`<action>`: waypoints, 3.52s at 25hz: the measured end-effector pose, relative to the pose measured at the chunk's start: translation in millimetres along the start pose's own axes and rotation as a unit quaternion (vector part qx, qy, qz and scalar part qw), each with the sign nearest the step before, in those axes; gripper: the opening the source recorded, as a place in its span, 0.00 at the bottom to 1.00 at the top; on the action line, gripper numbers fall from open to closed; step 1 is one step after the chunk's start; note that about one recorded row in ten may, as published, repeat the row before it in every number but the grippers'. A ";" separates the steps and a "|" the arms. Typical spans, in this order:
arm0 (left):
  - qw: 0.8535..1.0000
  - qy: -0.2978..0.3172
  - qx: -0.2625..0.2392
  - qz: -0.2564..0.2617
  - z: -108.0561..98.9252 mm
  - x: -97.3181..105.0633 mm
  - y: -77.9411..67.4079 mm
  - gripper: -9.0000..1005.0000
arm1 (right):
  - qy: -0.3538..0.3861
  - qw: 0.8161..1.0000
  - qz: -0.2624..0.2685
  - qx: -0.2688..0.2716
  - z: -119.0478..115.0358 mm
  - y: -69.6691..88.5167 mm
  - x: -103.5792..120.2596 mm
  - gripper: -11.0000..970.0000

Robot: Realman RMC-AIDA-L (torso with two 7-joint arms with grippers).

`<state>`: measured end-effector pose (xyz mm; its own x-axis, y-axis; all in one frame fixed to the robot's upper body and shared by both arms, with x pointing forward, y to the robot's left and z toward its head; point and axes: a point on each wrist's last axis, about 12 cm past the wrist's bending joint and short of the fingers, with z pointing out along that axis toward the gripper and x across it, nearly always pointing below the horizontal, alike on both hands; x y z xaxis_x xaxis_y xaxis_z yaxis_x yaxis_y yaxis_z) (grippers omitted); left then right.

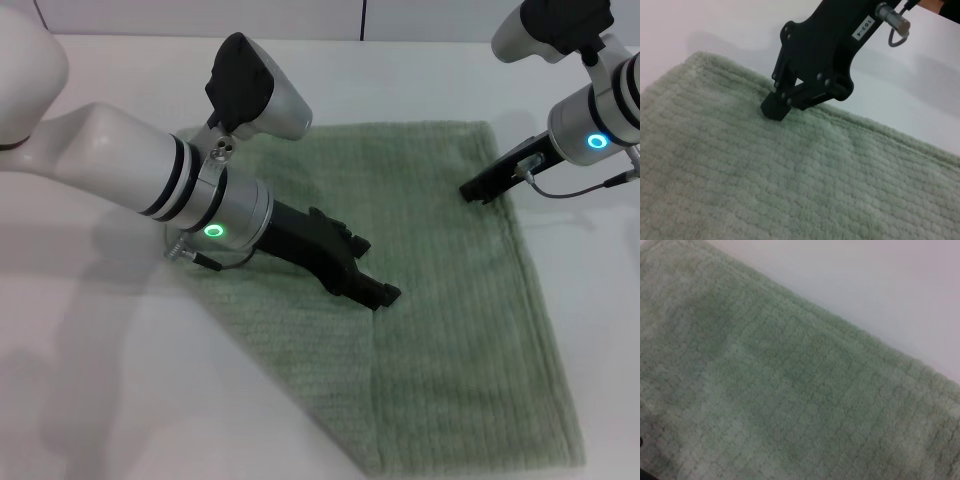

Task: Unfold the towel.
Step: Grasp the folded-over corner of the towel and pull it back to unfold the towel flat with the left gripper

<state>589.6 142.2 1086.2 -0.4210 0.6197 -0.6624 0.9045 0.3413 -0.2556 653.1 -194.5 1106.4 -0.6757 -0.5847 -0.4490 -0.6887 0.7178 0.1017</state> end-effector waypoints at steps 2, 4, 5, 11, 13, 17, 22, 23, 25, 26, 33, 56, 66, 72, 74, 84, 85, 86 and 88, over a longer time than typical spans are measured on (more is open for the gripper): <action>1.000 0.001 -0.001 0.001 0.4 0.2 0.0 0.84 | 0.000 1.000 0.000 0.000 0.0 0.0 0.0 0.01; 1.000 0.006 -0.004 0.005 2.2 0.9 -0.3 0.84 | 0.001 1.000 0.000 0.000 0.2 0.0 0.6 0.01; 1.000 0.009 -0.004 0.008 3.2 1.4 -0.8 0.84 | 0.002 1.000 0.001 -0.001 0.4 0.1 1.2 0.01; 1.000 0.018 -0.002 0.014 5.3 3.3 -2.5 0.64 | 0.004 1.000 0.001 -0.003 0.5 0.6 1.8 0.01; 1.000 0.019 -0.001 0.014 4.9 3.5 -2.6 0.59 | 0.004 1.000 0.001 -0.004 0.5 0.8 1.9 0.01; 1.000 0.023 0.000 0.017 4.7 3.8 -2.9 0.52 | 0.004 1.000 0.001 -0.004 0.4 0.8 1.8 0.01; 0.999 0.026 0.000 0.020 5.7 4.3 -3.5 0.49 | 0.004 1.000 0.000 -0.004 0.3 1.0 1.1 0.01; 0.999 0.026 -0.001 0.020 5.9 4.3 -3.4 0.49 | 0.004 1.000 0.000 -0.004 0.3 1.0 1.1 0.01; 0.999 0.026 -0.001 0.021 6.0 4.1 -3.6 0.48 | 0.004 1.000 0.000 -0.004 0.3 0.9 1.0 0.01; 0.999 0.026 -0.001 0.021 6.0 4.1 -3.6 0.44 | 0.004 1.000 0.000 -0.004 0.3 0.9 1.0 0.01; 0.999 0.025 0.026 0.031 0.5 -1.1 -9.3 0.20 | 0.004 1.000 0.000 -0.003 0.3 0.8 1.1 0.01; 0.987 -0.014 0.155 0.048 -88.2 -7.8 -32.9 0.08 | 0.005 1.000 0.000 -0.004 0.4 0.7 2.1 0.01; 0.986 0.027 0.164 0.030 -89.8 6.3 -33.6 0.09 | 0.005 1.000 -0.001 -0.002 -0.1 -0.1 1.9 0.01; 0.988 0.045 0.149 0.024 -90.1 11.4 -29.8 0.10 | 0.005 1.000 -0.002 -0.002 -0.3 0.0 1.0 0.01; 0.988 0.047 0.146 0.023 -91.6 12.2 -28.6 0.10 | 0.005 1.000 -0.002 -0.002 -0.3 0.0 1.0 0.01; 0.989 0.041 0.145 -0.006 -102.3 16.7 -20.1 0.12 | 0.008 1.000 -0.005 0.000 -0.1 0.1 1.3 0.01; 0.989 0.041 0.145 -0.005 -102.6 16.4 -20.1 0.12 | 0.008 1.000 -0.005 0.000 0.0 0.1 1.3 0.01; 0.989 0.041 0.145 -0.005 -102.6 16.4 -20.1 0.15 | 0.008 1.000 -0.005 0.000 0.0 0.1 1.3 0.01; 0.988 0.038 0.147 0.004 -104.3 15.3 -21.5 0.20 | 0.008 1.000 -0.005 0.000 0.0 0.2 1.3 0.01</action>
<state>556.6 218.0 1155.1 -0.4079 0.6764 -0.6132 0.8838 0.1240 -0.4511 652.1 -195.1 1105.8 -0.6727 -0.5979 -0.4359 -0.6958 0.7116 0.0976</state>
